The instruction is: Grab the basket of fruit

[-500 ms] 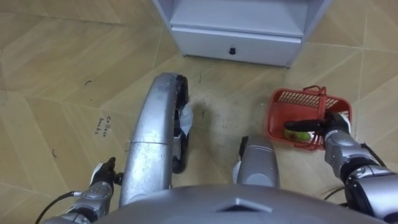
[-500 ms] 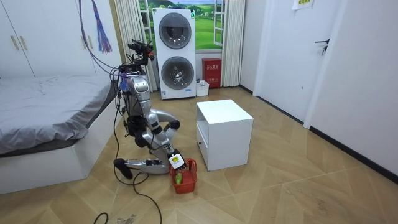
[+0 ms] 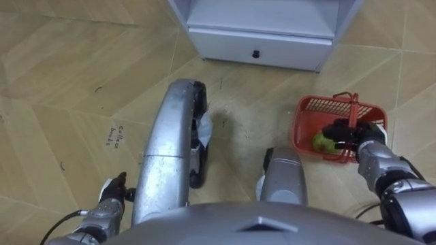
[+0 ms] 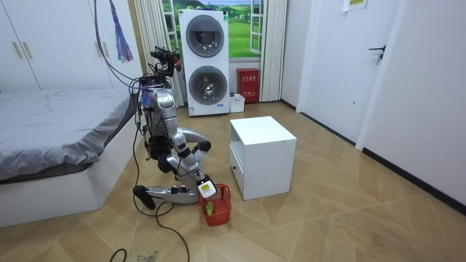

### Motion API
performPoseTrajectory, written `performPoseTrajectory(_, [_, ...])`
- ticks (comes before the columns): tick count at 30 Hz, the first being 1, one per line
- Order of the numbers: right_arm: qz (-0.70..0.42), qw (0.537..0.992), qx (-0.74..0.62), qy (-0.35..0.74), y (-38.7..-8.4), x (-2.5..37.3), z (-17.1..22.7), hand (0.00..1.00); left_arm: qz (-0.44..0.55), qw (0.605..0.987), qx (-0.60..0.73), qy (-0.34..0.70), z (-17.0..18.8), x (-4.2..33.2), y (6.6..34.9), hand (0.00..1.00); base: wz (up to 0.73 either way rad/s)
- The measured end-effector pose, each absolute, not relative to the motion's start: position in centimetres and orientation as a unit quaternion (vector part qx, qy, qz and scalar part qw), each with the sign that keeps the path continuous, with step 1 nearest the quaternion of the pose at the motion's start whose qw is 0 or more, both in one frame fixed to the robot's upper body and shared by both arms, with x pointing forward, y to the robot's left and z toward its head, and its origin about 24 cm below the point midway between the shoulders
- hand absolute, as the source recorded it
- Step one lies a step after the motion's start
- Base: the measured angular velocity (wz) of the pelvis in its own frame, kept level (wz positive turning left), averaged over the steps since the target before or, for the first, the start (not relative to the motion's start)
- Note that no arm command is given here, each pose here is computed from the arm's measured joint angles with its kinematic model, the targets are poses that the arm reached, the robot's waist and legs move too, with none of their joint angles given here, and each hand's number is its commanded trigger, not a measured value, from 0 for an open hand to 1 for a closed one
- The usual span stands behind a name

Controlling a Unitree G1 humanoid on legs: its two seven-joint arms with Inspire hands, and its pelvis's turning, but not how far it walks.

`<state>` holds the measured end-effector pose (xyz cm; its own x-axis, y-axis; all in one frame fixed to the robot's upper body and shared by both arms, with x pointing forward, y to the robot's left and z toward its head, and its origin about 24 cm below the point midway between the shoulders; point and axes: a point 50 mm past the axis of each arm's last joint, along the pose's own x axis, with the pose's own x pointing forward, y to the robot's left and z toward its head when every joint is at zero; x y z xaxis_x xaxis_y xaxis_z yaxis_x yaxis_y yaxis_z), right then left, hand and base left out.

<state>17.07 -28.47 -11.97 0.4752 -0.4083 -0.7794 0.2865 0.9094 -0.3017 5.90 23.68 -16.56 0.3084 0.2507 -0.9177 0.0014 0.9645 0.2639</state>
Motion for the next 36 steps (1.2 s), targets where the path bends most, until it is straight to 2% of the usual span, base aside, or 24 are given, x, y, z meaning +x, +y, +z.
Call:
performPoseTrajectory(19, [-0.171,0.849,-0.095,0.49,-27.2,16.7,-12.7,1.0,0.085,0.822,0.109,0.553,-16.1,9.0,23.7,0.0,-0.03])
performPoseTrajectory(32, [-0.136,0.906,-0.102,0.387,-25.3,22.6,-9.4,1.0,0.105,0.837,0.108,0.527,-15.4,11.0,24.1,0.0,-0.06])
performPoseTrajectory(36, [-0.119,0.911,-0.107,0.38,-24.3,23.3,-9.0,1.0,0.131,0.823,0.092,0.545,-15.7,9.0,24.8,0.0,-0.8])
